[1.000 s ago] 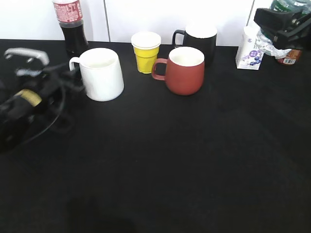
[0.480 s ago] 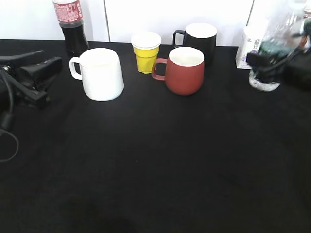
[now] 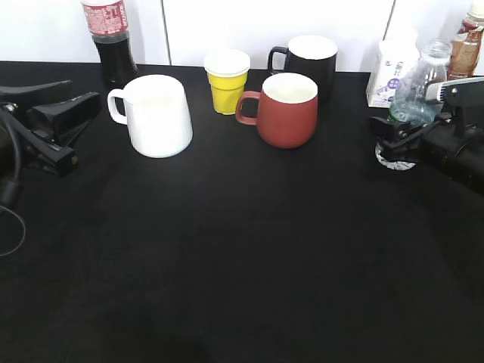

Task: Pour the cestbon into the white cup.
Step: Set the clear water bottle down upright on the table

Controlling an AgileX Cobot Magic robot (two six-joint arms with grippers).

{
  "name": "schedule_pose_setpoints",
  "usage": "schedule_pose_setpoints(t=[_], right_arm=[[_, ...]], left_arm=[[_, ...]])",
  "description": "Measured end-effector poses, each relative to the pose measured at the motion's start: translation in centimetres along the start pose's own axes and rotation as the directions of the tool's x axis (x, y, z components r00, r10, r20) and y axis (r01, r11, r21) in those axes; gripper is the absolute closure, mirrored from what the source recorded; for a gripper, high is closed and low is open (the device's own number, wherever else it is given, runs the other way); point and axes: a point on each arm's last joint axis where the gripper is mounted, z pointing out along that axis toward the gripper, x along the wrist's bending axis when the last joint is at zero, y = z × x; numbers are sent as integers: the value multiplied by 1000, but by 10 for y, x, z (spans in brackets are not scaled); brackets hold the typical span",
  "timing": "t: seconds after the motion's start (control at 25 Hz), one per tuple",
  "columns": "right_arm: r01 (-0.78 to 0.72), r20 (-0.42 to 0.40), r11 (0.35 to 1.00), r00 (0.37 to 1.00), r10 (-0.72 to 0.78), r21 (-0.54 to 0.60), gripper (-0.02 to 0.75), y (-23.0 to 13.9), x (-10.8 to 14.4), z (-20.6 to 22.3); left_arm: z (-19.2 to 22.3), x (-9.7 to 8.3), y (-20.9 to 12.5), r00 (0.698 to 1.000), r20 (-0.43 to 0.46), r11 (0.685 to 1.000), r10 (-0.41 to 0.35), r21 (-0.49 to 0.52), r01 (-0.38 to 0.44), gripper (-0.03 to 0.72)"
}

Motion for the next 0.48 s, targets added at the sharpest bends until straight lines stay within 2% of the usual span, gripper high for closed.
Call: schedule_pose_setpoints(t=[0.04,0.08,0.2,0.32,0.48], right_arm=[[-20,-3,1000,1000,20,3,97,0,0,0],[-38,-6,999,999,38,23,78,-1,1,0],[-66,-14,995,998,67,80,76,9,4,-7],[-75,-7,989,997,77,124,76,8,10,-26],[-71,33,970,997,65,234,77,3,15,-54]], left_arm=[[0,0,0,1000,0,1000,-11,0,11,356],[0,0,0,1000,1,1000,-20,0,20,356],[0,0,0,1000,0,1000,-22,4,22,356],[0,0,0,998,0,998,-55,5,55,356],[0,0,-2,998,-3,997,-69,25,69,356]])
